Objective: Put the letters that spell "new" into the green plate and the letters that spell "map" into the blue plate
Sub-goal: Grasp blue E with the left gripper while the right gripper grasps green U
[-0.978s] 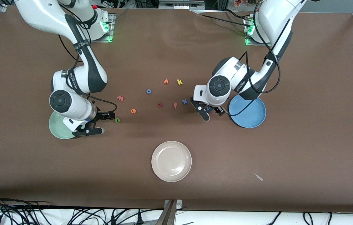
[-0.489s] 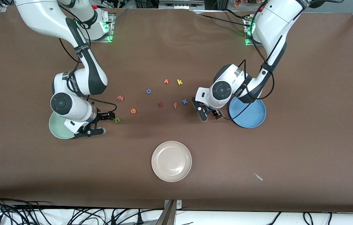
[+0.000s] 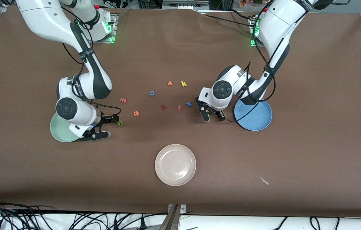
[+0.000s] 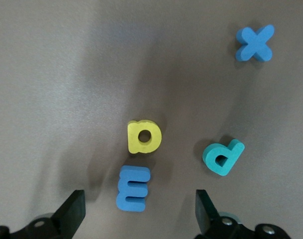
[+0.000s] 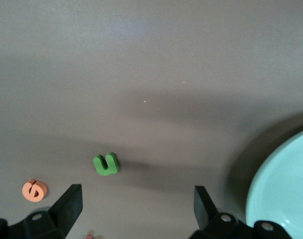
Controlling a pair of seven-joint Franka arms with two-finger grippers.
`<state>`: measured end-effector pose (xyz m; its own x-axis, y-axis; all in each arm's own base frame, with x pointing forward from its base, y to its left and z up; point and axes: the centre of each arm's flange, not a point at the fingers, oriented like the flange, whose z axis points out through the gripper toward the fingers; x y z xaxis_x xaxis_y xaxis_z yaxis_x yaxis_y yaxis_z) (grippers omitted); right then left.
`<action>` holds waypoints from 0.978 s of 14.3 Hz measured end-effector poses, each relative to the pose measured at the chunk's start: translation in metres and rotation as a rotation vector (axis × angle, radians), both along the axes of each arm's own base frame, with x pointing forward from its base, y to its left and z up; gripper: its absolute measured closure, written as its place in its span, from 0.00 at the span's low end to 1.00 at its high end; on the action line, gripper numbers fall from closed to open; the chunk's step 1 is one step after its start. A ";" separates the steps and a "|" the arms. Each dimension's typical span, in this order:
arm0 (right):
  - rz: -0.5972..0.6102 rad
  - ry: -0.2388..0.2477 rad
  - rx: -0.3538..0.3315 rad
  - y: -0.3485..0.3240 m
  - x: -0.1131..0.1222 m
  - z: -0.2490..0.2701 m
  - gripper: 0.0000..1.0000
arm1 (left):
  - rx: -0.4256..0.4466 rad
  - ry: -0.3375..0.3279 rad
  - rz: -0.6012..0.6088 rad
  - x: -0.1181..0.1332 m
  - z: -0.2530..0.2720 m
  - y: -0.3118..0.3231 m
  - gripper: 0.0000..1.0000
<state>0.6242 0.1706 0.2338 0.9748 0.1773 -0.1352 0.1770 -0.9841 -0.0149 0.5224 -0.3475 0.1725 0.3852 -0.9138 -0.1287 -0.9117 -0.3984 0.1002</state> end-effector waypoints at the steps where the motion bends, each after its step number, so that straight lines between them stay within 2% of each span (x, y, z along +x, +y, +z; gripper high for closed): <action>1: 0.011 0.002 0.003 0.004 -0.001 -0.004 0.01 | 0.013 -0.010 -0.023 0.000 -0.003 0.000 0.03; 2: 0.023 -0.001 0.010 0.011 -0.001 -0.008 0.02 | 0.022 -0.020 -0.043 -0.001 -0.005 0.000 0.08; 5: 0.049 -0.004 0.024 0.028 -0.004 -0.019 0.07 | 0.023 -0.044 -0.072 -0.001 -0.003 -0.007 0.43; 8: 0.101 0.002 0.031 0.028 -0.004 -0.023 0.12 | 0.019 -0.051 -0.080 -0.001 0.001 -0.012 0.73; 10: 0.113 0.006 0.031 0.026 -0.005 -0.025 0.24 | 0.020 -0.051 -0.081 -0.002 0.001 -0.013 0.73; 12: 0.123 0.017 0.030 0.028 -0.006 -0.032 0.26 | 0.025 -0.051 -0.080 0.000 0.005 -0.012 0.73; 14: 0.129 0.032 0.026 0.029 -0.009 -0.043 0.26 | 0.067 -0.031 -0.073 0.004 0.022 -0.008 0.73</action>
<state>0.6150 0.1997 0.1910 0.9391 0.3045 -0.1595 0.3006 -0.9525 -0.0482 0.5263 -0.3557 0.1946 0.3224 -0.9295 -0.1792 -0.9409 -0.3354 0.0465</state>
